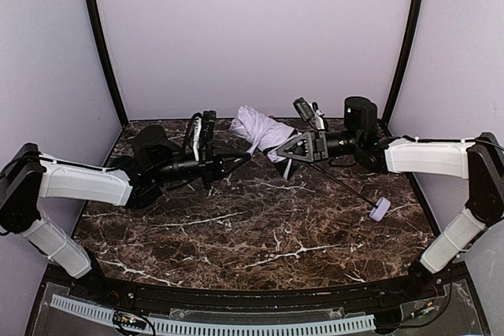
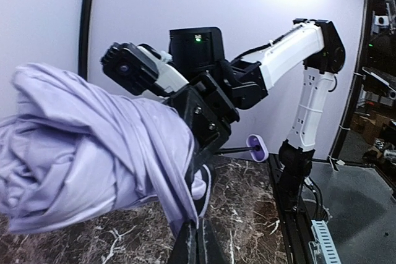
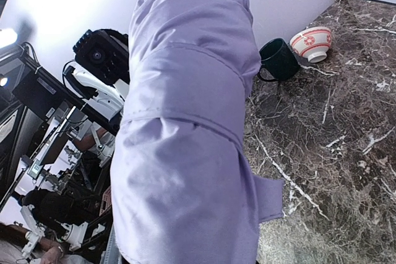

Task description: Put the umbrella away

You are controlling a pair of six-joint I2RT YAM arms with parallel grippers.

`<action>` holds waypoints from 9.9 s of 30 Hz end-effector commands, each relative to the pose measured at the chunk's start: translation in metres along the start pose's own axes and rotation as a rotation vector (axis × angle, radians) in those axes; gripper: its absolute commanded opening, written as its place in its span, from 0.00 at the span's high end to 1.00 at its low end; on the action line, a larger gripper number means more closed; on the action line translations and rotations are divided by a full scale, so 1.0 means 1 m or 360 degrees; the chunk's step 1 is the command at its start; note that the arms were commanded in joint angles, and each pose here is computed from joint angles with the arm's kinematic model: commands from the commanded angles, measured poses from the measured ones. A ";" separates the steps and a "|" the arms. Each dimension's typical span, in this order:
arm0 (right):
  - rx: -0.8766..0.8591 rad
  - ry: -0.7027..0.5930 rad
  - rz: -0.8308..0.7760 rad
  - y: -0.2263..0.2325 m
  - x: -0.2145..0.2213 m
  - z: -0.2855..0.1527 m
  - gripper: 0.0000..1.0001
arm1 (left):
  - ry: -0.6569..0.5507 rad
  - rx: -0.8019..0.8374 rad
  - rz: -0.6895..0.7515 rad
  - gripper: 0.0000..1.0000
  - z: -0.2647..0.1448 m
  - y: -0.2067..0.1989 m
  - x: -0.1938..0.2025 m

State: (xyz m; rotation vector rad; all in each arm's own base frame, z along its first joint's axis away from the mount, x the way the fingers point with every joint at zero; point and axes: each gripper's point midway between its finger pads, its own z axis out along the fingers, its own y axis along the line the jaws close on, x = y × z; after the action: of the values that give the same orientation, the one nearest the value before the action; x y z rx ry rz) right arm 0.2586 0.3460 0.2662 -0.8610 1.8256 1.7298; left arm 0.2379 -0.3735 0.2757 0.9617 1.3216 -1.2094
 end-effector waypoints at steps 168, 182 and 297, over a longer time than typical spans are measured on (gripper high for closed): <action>0.1128 0.0778 -0.0779 -0.166 0.106 0.055 1.00 | 0.1239 -0.0782 0.1505 1.00 -0.047 0.083 0.235; 0.0124 -0.0004 -0.0150 -0.034 0.002 0.055 1.00 | 0.0881 -0.1186 0.2206 1.00 -0.040 0.059 0.119; -0.0301 -0.0168 -0.1143 0.155 -0.040 0.038 1.00 | -0.0447 0.0159 -0.0031 0.65 -0.018 -0.064 -0.089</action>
State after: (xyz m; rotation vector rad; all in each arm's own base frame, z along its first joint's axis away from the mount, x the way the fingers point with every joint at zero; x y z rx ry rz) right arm 0.1796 0.3947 0.3783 -1.2756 1.1782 1.4764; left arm 0.1883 -0.3608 0.3544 0.8018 1.1289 -1.3602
